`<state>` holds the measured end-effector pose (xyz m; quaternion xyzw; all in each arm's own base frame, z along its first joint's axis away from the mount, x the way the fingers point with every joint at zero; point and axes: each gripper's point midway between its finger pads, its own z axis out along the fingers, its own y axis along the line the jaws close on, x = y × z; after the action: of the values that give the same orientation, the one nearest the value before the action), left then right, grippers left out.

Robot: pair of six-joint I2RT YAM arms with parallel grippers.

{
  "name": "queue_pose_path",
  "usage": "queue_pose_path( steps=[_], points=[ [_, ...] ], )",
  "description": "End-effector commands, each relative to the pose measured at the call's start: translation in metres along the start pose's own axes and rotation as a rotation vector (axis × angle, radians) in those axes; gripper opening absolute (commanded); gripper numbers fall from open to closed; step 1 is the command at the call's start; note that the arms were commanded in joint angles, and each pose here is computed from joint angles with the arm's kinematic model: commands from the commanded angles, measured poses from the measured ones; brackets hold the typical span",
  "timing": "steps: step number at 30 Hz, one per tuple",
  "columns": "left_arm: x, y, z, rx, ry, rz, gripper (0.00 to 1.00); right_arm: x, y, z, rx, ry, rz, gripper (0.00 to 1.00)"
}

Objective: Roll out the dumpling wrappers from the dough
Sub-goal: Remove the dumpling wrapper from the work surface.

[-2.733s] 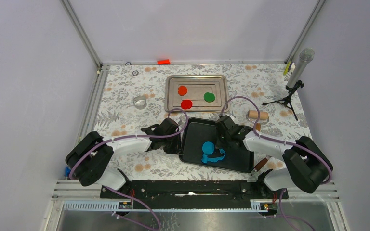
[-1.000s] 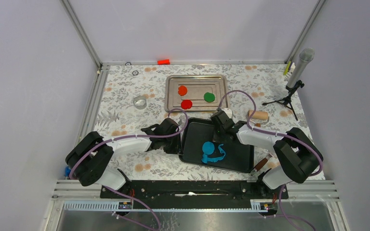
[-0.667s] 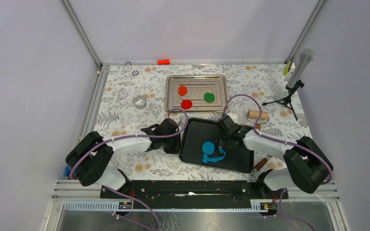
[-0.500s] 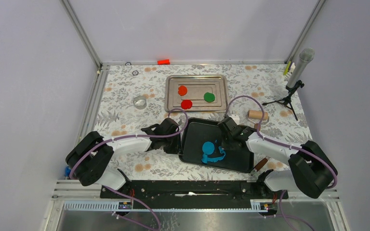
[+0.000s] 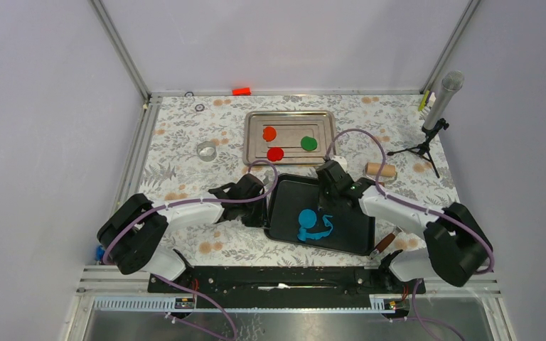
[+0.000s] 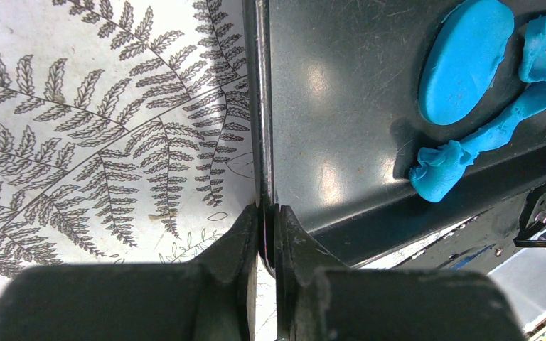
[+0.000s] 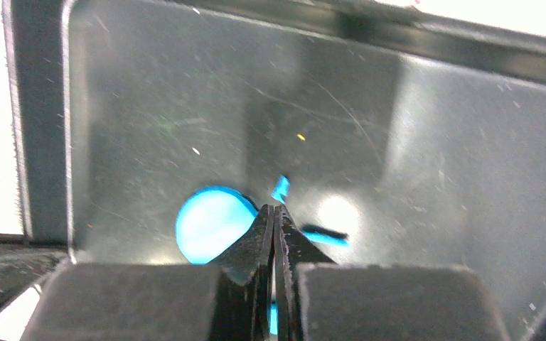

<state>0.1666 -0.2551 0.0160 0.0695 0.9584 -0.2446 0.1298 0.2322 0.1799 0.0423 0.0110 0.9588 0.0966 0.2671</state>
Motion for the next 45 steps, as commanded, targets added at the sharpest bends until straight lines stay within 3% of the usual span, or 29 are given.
queue_pose_path(
  steps=[1, 10, 30, 45],
  points=[
    [0.041, 0.042, 0.005, -0.144, 0.142, 0.033, 0.0, -0.021, 0.028, 0.011, -0.068, -0.004, -0.009, 0.0],
    [0.041, 0.043, 0.005, -0.149, 0.143, 0.032, 0.0, 0.001, 0.026, 0.034, -0.057, 0.074, -0.021, 0.0],
    [0.041, 0.042, 0.006, -0.143, 0.139, 0.035, 0.0, 0.031, -0.025, 0.015, 0.076, 0.076, -0.022, 0.0],
    [0.041, 0.042, 0.006, -0.141, 0.142, 0.033, 0.0, 0.014, -0.018, -0.011, 0.021, 0.003, 0.0, 0.0]
  ],
)
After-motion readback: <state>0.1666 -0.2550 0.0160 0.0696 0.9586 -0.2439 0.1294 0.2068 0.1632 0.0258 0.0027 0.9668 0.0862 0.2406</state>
